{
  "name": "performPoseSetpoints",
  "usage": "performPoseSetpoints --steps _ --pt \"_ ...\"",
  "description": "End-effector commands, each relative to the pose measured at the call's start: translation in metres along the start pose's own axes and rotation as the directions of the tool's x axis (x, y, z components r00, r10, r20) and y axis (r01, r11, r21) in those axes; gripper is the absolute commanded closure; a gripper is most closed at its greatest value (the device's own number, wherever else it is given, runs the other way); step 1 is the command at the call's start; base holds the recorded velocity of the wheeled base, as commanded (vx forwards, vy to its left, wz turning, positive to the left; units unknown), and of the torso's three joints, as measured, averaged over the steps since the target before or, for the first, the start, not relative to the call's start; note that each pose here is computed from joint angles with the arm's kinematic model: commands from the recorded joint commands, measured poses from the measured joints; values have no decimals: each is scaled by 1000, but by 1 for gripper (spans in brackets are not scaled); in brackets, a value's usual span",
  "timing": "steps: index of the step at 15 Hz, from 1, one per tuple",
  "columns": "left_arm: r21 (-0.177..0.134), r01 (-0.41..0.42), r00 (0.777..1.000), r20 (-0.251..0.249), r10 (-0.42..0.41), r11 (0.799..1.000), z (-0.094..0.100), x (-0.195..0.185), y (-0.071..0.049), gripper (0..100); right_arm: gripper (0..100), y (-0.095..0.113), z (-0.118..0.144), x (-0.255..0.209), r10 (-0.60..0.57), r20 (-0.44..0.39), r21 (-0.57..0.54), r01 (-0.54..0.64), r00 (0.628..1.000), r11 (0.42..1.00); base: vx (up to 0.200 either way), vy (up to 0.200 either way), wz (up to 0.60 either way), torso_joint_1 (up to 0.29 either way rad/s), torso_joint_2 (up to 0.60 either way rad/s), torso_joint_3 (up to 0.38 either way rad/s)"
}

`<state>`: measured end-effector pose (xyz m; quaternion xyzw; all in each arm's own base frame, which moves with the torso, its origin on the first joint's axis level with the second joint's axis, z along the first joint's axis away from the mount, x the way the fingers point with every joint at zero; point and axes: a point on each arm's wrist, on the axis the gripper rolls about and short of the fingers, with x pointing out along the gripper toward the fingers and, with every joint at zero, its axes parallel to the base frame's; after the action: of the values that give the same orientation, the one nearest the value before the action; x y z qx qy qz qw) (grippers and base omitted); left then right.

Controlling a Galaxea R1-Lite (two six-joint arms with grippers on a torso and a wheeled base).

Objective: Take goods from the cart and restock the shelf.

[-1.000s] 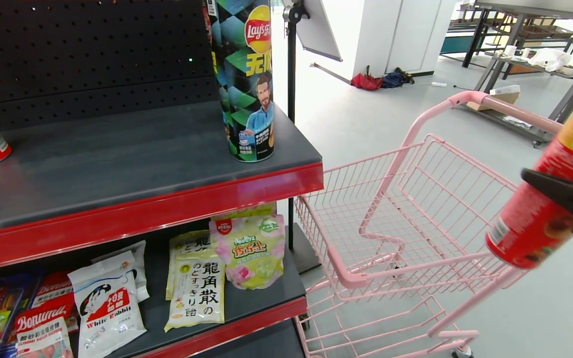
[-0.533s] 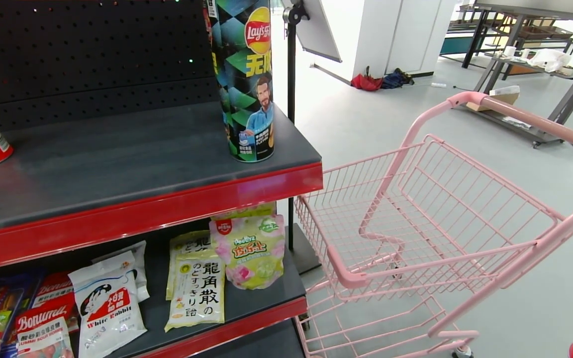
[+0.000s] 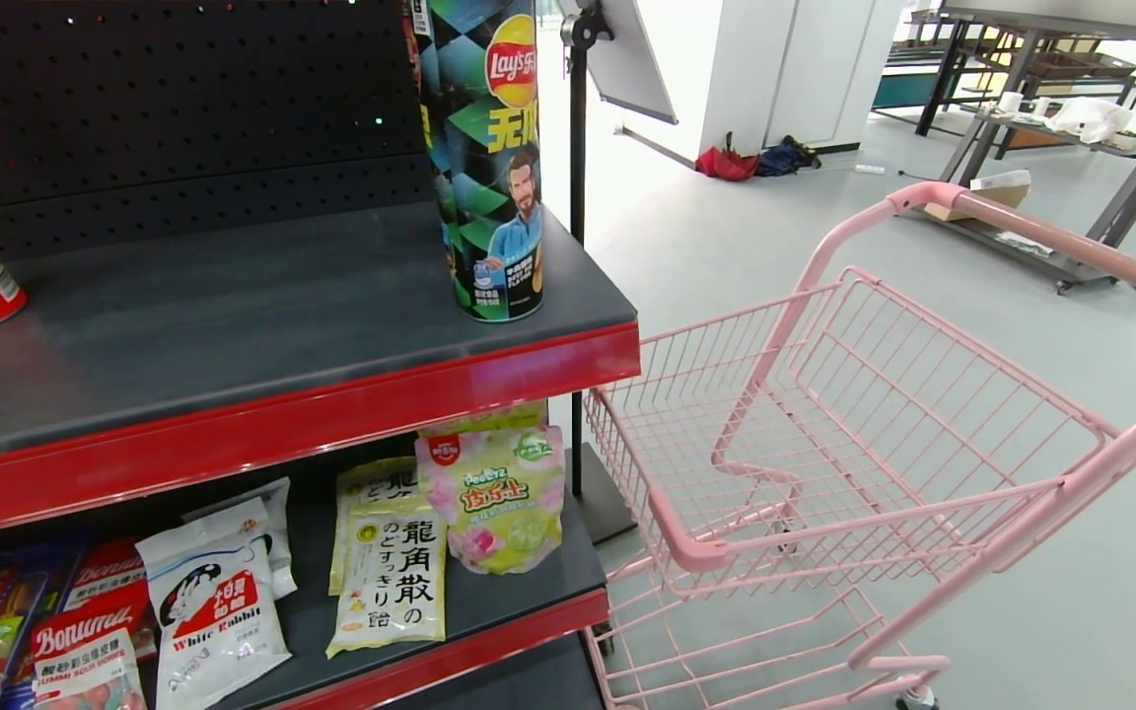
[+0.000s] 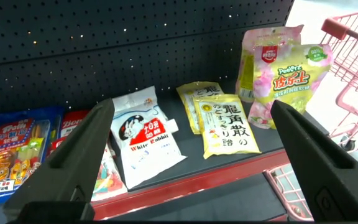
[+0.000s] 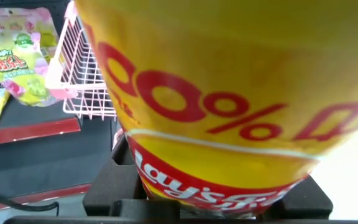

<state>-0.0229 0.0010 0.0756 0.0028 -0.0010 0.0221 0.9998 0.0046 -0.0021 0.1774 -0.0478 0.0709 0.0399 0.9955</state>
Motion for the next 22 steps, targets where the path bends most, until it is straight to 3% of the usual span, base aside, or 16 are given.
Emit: performPoseSetpoints --steps 1,22 --pt "0 0 1000 -1 0 1000 0 0 0 0 100 0 -2 0 0 0 -1 0 1000 1000 0 0 0 27 -66 -46" --pt "-3 -2 1000 -1 2 1000 0 0 0 0 100 2 -4 11 25 -66 -8 -25 998 1000 0 0 0 173 -474 -307"
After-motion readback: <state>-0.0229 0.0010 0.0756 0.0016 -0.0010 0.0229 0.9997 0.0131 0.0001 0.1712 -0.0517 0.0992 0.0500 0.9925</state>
